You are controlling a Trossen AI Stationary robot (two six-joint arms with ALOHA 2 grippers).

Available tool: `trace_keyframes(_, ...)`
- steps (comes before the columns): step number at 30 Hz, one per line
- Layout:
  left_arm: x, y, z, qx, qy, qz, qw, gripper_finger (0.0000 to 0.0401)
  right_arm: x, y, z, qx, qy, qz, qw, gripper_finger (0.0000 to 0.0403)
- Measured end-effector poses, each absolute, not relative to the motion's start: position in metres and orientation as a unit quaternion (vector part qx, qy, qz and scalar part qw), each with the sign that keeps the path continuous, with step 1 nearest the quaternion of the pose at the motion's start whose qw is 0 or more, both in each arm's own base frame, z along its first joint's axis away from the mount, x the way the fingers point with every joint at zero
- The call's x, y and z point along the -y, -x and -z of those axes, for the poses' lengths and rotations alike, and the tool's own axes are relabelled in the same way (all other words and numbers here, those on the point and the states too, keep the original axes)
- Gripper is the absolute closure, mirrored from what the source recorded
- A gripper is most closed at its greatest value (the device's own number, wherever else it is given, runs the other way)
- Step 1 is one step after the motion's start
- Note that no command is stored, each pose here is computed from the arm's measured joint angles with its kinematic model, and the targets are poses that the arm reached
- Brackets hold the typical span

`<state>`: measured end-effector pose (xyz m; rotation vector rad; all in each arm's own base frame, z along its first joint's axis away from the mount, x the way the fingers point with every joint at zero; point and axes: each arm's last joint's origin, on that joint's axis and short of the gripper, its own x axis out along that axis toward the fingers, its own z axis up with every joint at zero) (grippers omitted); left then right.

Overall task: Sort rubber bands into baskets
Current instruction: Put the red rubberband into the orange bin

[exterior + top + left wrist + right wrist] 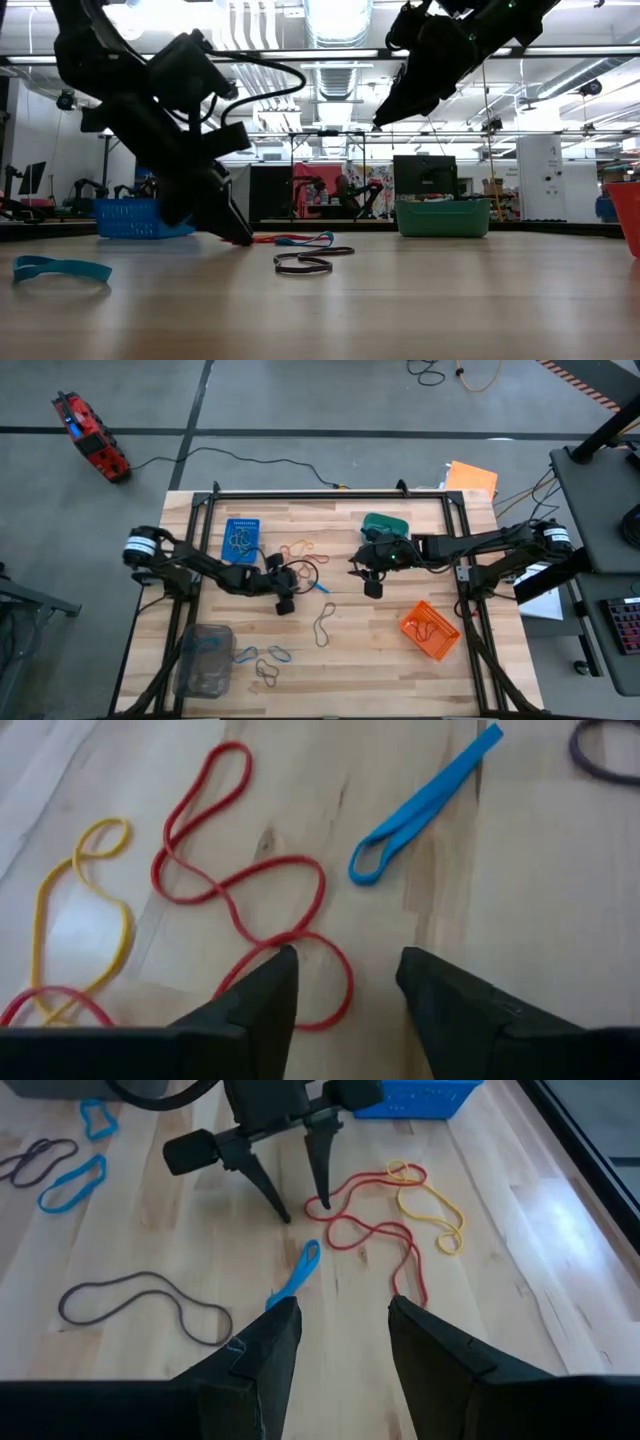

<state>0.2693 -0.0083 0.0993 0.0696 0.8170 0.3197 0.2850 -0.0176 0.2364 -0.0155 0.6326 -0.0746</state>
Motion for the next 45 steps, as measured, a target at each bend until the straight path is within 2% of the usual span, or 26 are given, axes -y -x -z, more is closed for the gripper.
trace_keyframes(3, 0.008, -0.272, -0.095, -0.389, -0.032, -0.158, 0.907, 0.0234, 0.018, -0.285, -0.237, -0.310, 0.008, 0.037, 0.950, 0.0252)
trace_keyframes(7, 0.005, -0.274, -0.091, -0.388, -0.024, -0.160, 0.907, 0.0258, 0.018, -0.285, -0.237, -0.309, 0.008, 0.037, 0.950, 0.0252)
trace_keyframes(11, 0.004, -0.274, -0.087, -0.394, -0.016, -0.161, 0.905, 0.0308, 0.018, -0.285, -0.236, -0.310, 0.008, 0.037, 0.950, 0.0252)
trace_keyframes(15, 0.004, -0.274, -0.084, -0.399, -0.015, -0.161, 0.903, 0.0380, 0.018, -0.285, -0.235, -0.312, 0.008, 0.037, 0.949, 0.0252)
trace_keyframes(17, 0.004, -0.274, -0.084, -0.398, -0.016, -0.164, 0.902, 0.0394, 0.018, -0.284, -0.234, -0.313, 0.008, 0.037, 0.949, 0.0252)
trace_keyframes(25, 0.003, -0.270, -0.101, -0.388, -0.041, -0.151, 0.908, 0.0401, 0.018, -0.283, -0.231, -0.318, 0.008, 0.037, 0.947, 0.0252)
trace_keyframes(36, 0.003, -0.266, -0.140, -0.328, -0.078, -0.135, 0.932, 0.0401, 0.017, -0.282, -0.227, -0.319, 0.004, 0.038, 0.947, 0.0252)
trace_keyframes(45, 0.003, -0.262, -0.163, -0.284, -0.091, -0.136, 0.945, 0.0401, 0.018, -0.285, -0.227, -0.244, 0.019, 0.037, 0.969, 0.0252)
